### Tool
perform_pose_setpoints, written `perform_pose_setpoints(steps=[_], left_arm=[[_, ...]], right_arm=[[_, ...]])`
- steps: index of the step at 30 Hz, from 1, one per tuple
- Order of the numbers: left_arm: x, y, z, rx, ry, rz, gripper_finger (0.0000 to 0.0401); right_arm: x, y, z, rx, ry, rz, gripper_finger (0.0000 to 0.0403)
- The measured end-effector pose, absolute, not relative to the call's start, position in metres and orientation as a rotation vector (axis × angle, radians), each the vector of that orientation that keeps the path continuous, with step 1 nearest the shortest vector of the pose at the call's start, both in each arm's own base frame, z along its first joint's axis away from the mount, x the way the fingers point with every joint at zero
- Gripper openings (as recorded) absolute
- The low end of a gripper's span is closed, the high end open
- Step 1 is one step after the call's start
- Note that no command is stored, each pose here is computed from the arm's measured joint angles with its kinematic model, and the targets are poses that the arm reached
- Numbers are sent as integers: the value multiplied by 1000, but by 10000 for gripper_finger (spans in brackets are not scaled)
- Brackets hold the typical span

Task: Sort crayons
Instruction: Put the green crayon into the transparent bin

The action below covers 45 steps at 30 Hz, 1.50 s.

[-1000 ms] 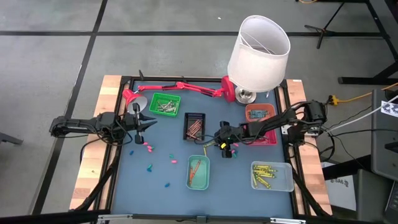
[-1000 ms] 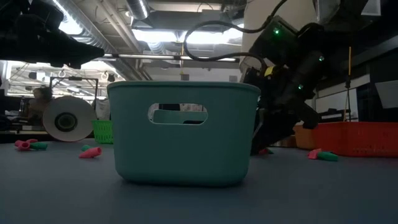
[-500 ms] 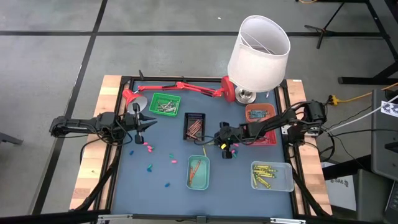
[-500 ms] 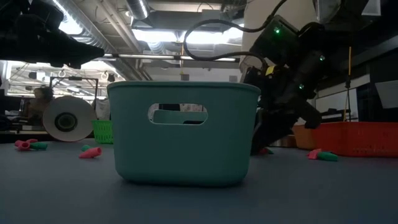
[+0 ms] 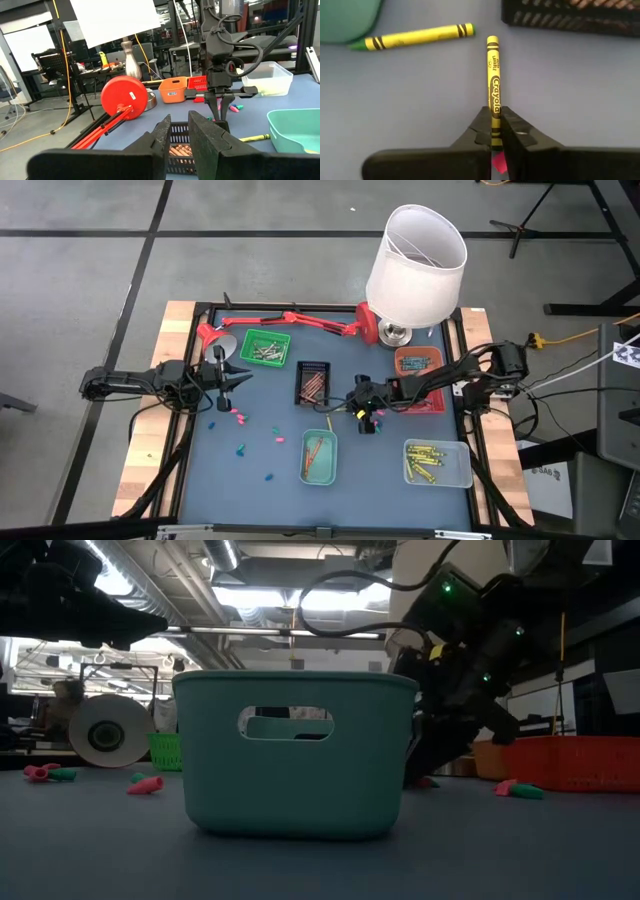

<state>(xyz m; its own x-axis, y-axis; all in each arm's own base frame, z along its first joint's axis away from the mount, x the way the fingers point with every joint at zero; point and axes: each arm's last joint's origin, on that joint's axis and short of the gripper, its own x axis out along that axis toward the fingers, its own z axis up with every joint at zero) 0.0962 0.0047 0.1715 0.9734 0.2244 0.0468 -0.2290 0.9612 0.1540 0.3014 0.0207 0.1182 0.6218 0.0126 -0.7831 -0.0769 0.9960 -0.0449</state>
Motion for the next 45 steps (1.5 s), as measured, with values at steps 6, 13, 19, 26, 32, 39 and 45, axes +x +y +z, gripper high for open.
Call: perform_pose_setpoints(steps=[6, 13, 19, 26, 32, 39, 45], left_arm=[[96, 5, 172, 159, -29, 230, 53], [96, 5, 172, 159, -29, 230, 53], [96, 5, 172, 159, -29, 230, 53], [96, 5, 172, 159, -29, 230, 53], [96, 5, 172, 159, -29, 230, 53], [96, 5, 171, 159, -29, 230, 53], [96, 5, 172, 159, -29, 230, 53]], right_arm=[[292, 20, 142, -65, 883, 74, 9], [268, 21, 181, 4, 862, 126, 13], [240, 35, 220, 101, 792, 209, 9], [199, 67, 249, 95, 759, 323, 15], [166, 86, 250, 148, 888, 326, 16], [141, 106, 241, 180, 1073, 360, 16], [123, 113, 236, 157, 1198, 351, 17]])
